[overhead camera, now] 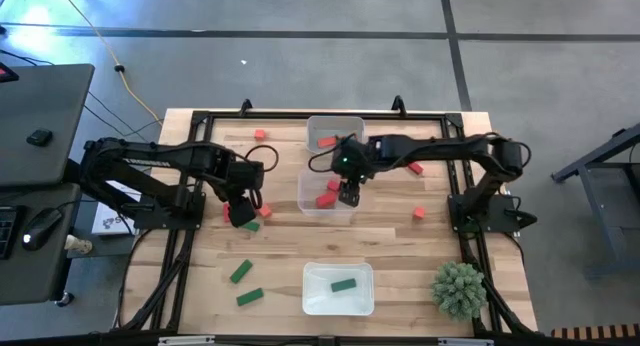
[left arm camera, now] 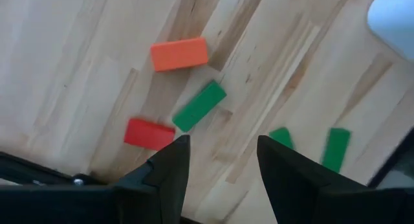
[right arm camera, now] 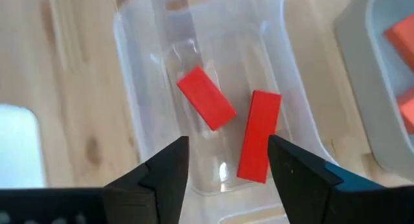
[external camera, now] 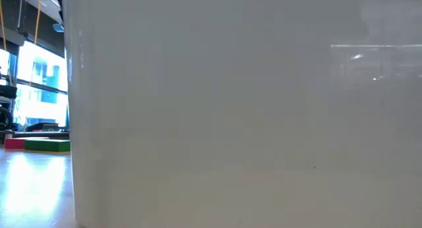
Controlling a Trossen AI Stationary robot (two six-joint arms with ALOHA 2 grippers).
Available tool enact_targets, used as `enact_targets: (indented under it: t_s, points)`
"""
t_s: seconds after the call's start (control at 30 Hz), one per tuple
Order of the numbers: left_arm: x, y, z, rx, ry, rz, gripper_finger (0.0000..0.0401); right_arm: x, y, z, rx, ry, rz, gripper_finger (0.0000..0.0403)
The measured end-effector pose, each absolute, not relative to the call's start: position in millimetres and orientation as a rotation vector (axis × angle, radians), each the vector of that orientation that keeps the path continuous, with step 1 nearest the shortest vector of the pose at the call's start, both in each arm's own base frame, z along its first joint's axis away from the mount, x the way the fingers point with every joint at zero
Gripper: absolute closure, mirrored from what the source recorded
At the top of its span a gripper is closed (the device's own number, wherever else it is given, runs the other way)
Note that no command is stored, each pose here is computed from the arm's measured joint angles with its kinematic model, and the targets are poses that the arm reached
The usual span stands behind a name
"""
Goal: Sort & place blocks by color
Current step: Put the green block into the white bin
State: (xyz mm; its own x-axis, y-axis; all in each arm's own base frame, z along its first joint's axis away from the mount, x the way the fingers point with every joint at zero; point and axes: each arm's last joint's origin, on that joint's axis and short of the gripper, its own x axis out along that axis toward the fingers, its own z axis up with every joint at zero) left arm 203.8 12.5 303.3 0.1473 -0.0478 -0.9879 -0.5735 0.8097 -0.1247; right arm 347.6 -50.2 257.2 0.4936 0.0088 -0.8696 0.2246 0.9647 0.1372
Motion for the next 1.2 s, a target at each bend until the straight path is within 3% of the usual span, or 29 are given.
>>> enact_targets:
  t_s: [0.4, 0.77, 0.97, 1.2]
  points:
    - [203, -12, 303, -0.479, 1.402, 0.380, 0.0231, 327, -48, 304, 0.385, 0.845, -0.240, 0.0204]
    - [191, -39, 302, -0.492, 1.487, 0.423, 0.0211, 328, -48, 304, 0.491, 0.829, -0.296, 0.0204]
    - [191, -54, 302, -0.590, 1.453, 0.486, 0.0182, 329, -41, 304, 0.506, 0.828, -0.305, 0.0204]
    - [193, -80, 288, -0.687, 1.367, 0.483, 0.0188, 330, -28, 304, 0.502, 0.834, -0.287, 0.0204]
